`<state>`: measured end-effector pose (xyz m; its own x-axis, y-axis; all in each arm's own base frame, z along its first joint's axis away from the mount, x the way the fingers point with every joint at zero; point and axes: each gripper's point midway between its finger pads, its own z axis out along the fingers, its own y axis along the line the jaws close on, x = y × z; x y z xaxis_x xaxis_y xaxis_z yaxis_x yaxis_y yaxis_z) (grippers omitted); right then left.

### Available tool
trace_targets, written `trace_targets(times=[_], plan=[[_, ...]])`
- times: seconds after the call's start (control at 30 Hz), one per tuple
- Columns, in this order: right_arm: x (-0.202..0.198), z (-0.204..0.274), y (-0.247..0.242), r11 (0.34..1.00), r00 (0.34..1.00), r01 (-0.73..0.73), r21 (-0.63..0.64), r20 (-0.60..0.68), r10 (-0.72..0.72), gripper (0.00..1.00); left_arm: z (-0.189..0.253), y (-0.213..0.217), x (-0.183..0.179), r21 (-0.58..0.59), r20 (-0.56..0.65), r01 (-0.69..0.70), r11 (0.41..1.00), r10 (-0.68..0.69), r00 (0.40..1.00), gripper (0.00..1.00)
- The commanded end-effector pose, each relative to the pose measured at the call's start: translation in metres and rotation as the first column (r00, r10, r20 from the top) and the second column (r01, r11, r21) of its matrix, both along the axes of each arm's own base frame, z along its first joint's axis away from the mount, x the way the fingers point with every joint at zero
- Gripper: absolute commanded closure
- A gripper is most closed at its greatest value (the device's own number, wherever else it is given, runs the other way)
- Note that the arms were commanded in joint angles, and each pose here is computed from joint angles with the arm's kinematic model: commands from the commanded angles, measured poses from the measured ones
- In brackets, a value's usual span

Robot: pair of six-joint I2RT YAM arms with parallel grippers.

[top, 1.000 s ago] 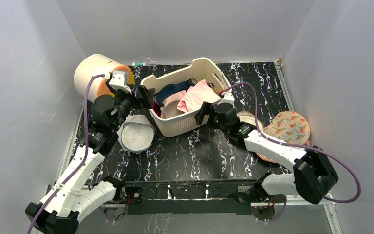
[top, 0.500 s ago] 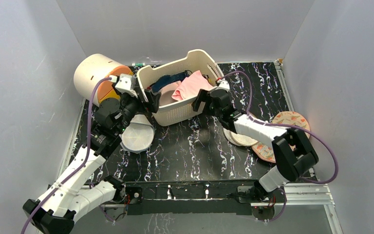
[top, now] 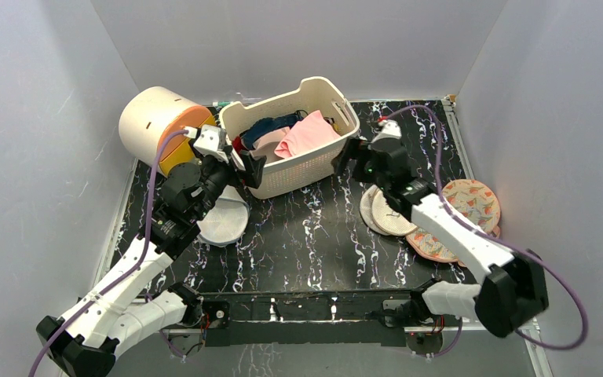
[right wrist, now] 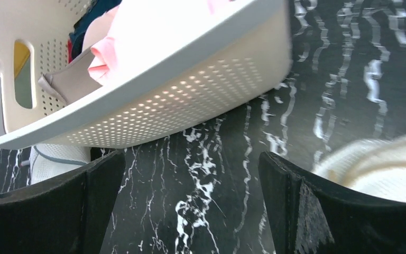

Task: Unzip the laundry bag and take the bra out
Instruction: Move the bin to the center of the board, then adjust the laundry bag at the center of the board.

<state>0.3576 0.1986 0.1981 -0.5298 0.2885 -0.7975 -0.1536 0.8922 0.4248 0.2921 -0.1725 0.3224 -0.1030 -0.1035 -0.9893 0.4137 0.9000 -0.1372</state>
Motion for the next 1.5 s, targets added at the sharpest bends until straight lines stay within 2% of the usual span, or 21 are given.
trace_targets(times=[0.0, 0.07, 0.13, 0.27, 0.47, 0.67, 0.93, 1.1, 1.3, 1.47], plan=[[-0.036, -0.025, -0.065, 0.982, 0.976, 0.154, -0.109, -0.135, -0.168, 0.02, 0.026, -0.001, -0.006, -0.052, 0.053, 0.021, 0.998, -0.018, 0.998, 0.02], [-0.056, -0.040, -0.086, 0.966, 0.949, 0.218, -0.136, -0.202, -0.243, 0.02, 0.029, -0.003, -0.008, -0.056, 0.056, 0.032, 0.998, -0.029, 0.998, 0.02], [-0.071, -0.054, -0.094, 0.964, 0.934, 0.233, -0.130, -0.245, -0.258, 0.02, 0.031, -0.003, -0.008, -0.057, 0.056, 0.038, 0.998, -0.035, 0.998, 0.02], [-0.077, -0.075, -0.102, 0.960, 0.917, 0.255, -0.114, -0.286, -0.278, 0.02, 0.031, -0.006, -0.009, -0.060, 0.052, 0.053, 0.997, -0.050, 0.997, 0.02], [-0.062, -0.117, -0.111, 0.955, 0.899, 0.279, -0.097, -0.323, -0.295, 0.02, 0.018, -0.013, -0.002, -0.041, 0.013, 0.059, 0.997, -0.059, 0.998, 0.02], [-0.020, -0.138, -0.113, 0.959, 0.900, 0.278, -0.044, -0.338, -0.277, 0.02, 0.010, -0.015, 0.001, -0.034, -0.002, 0.056, 0.998, -0.056, 0.998, 0.02], [0.067, -0.137, -0.142, 0.945, 0.895, 0.320, -0.061, -0.308, -0.323, 0.02, 0.015, -0.015, -0.002, -0.040, 0.008, 0.066, 0.997, -0.065, 0.998, 0.02], [0.105, -0.132, -0.151, 0.960, 0.909, 0.277, -0.037, -0.315, -0.274, 0.02, 0.018, -0.016, -0.004, -0.045, 0.018, 0.076, 0.996, -0.075, 0.997, 0.02], [0.117, -0.106, -0.153, 0.983, 0.940, 0.181, 0.006, -0.294, -0.171, 0.02, 0.004, -0.018, 0.004, -0.022, -0.020, 0.059, 0.998, -0.060, 0.998, 0.02], [0.081, -0.059, -0.151, 0.986, 0.961, 0.164, 0.011, -0.225, -0.158, 0.02, 0.003, -0.019, 0.004, -0.019, -0.019, 0.067, 0.998, -0.067, 0.998, 0.02]])
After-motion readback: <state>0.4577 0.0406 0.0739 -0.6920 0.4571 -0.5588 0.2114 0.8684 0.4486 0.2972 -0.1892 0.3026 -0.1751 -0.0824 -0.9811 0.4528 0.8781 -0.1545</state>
